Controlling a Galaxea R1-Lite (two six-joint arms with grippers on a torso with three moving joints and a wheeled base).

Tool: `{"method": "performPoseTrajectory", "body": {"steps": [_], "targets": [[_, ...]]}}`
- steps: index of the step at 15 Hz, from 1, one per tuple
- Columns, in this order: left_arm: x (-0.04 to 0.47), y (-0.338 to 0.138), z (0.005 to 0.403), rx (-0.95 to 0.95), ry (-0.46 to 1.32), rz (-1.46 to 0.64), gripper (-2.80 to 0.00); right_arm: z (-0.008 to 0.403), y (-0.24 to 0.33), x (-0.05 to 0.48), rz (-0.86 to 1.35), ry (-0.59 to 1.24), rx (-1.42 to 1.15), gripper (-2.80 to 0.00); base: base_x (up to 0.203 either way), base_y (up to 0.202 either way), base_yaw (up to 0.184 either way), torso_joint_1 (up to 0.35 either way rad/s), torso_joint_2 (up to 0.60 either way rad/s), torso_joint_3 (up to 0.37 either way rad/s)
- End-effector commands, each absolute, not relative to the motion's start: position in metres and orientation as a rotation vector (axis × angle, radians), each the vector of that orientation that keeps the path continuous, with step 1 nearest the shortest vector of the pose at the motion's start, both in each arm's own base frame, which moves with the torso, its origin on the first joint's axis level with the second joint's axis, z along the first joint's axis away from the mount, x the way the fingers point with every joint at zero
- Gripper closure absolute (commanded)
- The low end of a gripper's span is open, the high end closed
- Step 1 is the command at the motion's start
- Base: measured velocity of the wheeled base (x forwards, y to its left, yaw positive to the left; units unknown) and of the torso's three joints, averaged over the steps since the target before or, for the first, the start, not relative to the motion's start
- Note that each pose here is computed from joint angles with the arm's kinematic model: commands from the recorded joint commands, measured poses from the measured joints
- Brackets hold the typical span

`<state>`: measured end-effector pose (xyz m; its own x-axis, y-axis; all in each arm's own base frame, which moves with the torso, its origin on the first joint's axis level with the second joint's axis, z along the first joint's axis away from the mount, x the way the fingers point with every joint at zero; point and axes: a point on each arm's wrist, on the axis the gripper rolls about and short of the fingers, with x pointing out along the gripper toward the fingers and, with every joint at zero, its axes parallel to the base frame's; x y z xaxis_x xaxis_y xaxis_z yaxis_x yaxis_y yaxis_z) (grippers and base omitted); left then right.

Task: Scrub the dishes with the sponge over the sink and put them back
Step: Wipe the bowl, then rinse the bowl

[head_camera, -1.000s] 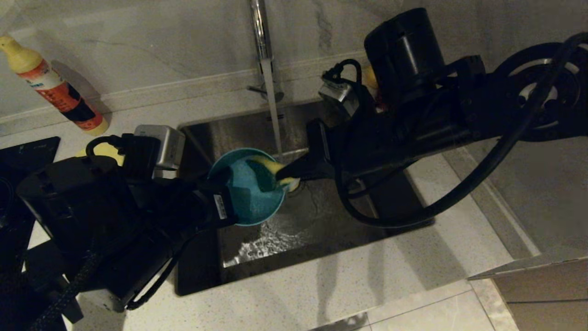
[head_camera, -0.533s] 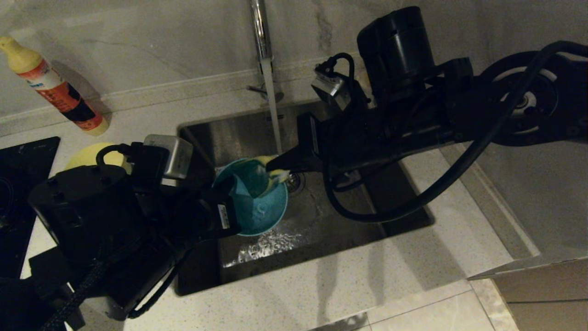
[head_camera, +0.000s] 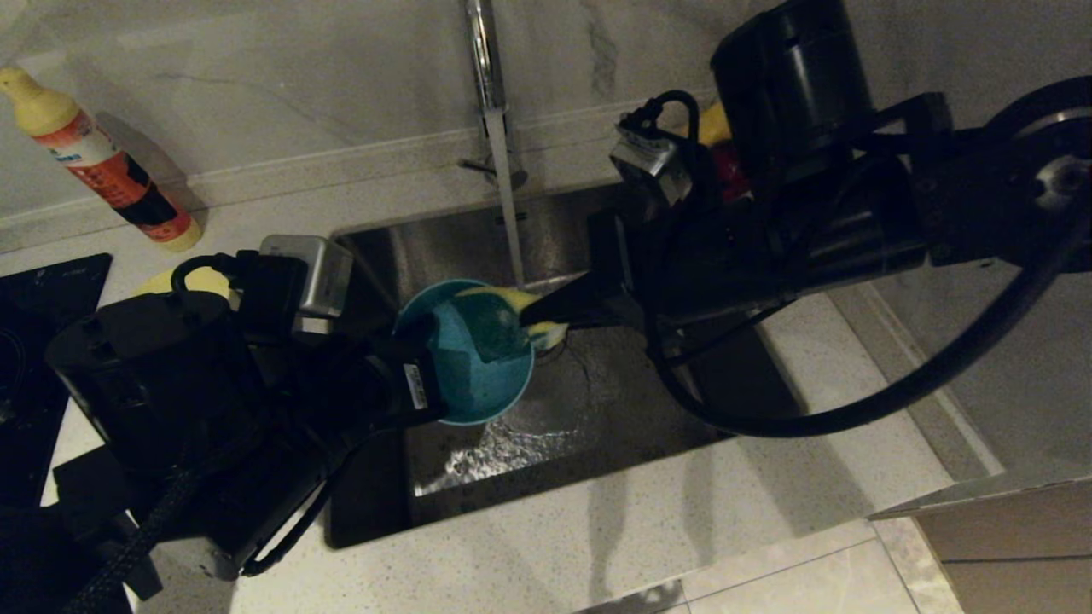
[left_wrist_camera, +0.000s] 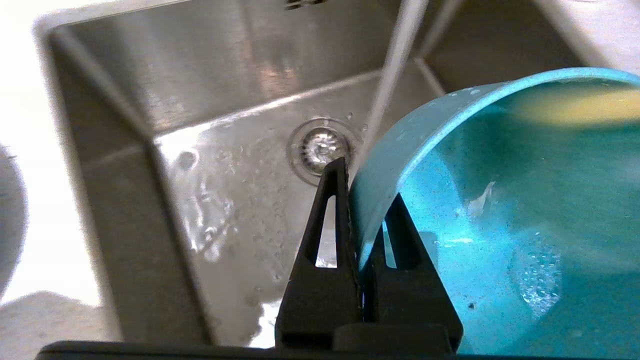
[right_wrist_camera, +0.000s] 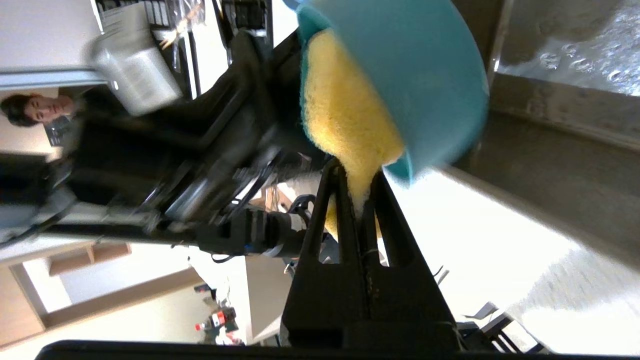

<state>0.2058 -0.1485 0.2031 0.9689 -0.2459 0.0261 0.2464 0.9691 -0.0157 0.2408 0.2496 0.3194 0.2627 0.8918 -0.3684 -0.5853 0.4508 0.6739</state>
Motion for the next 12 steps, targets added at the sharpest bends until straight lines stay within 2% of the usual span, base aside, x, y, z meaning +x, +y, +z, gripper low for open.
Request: {"method": "performPoseTrajectory", "body": {"steps": [1,6,12], "targets": [[0.209,-0.147,0.203,-0.020,-0.026,-0.231,0.00,0.345,0.219,0.216,1.061,0.737,0.468,0.00,0.000,0.000,0.000,0.000,0.00,0.000],[0.229,-0.142,0.195,-0.010,0.002,-0.171,0.00,0.377,0.176,0.177,1.086,0.627,0.491,0.00,0.000,0.000,0.000,0.000,0.00,0.000],[0.287,-0.133,0.180,-0.080,0.198,-0.026,0.00,0.354,0.149,0.188,0.955,0.665,0.504,0.00,0.000,0.000,0.000,0.000,0.00,0.000]]}}
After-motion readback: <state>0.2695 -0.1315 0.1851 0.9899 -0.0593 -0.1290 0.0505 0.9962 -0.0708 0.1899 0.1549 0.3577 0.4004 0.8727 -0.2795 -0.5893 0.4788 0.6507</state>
